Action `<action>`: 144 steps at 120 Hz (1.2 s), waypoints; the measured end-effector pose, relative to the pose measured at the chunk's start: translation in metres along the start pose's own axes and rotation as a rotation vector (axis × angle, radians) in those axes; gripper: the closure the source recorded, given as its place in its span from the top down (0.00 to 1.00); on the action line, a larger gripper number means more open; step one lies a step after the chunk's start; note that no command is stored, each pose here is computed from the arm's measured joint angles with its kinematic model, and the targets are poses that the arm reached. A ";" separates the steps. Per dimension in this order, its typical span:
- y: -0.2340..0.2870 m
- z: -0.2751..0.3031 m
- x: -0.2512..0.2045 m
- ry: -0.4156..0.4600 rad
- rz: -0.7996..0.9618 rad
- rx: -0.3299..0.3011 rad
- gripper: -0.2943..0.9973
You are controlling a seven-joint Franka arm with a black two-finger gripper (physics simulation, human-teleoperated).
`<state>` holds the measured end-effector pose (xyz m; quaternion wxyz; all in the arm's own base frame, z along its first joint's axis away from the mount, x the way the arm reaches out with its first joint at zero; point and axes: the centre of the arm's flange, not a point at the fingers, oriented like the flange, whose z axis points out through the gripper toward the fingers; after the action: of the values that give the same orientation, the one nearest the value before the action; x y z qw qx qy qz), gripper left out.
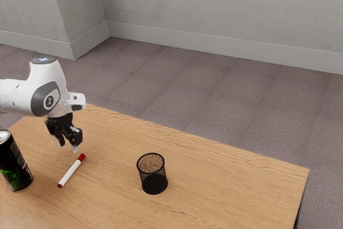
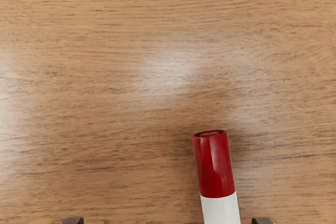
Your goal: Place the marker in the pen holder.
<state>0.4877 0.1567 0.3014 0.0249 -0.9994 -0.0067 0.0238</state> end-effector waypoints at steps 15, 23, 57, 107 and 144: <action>0.015 0.016 0.001 0.004 -0.056 -0.012 0.48; 0.015 0.023 0.001 0.004 -0.092 -0.015 0.46; 0.019 0.047 0.005 -0.016 -0.177 -0.012 0.43; 0.019 0.052 0.004 -0.022 -0.253 -0.008 0.24; 0.121 -0.112 0.020 0.258 -0.088 -0.014 0.17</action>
<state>0.5144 0.0302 0.4063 0.0198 -0.9930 -0.0472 -0.1063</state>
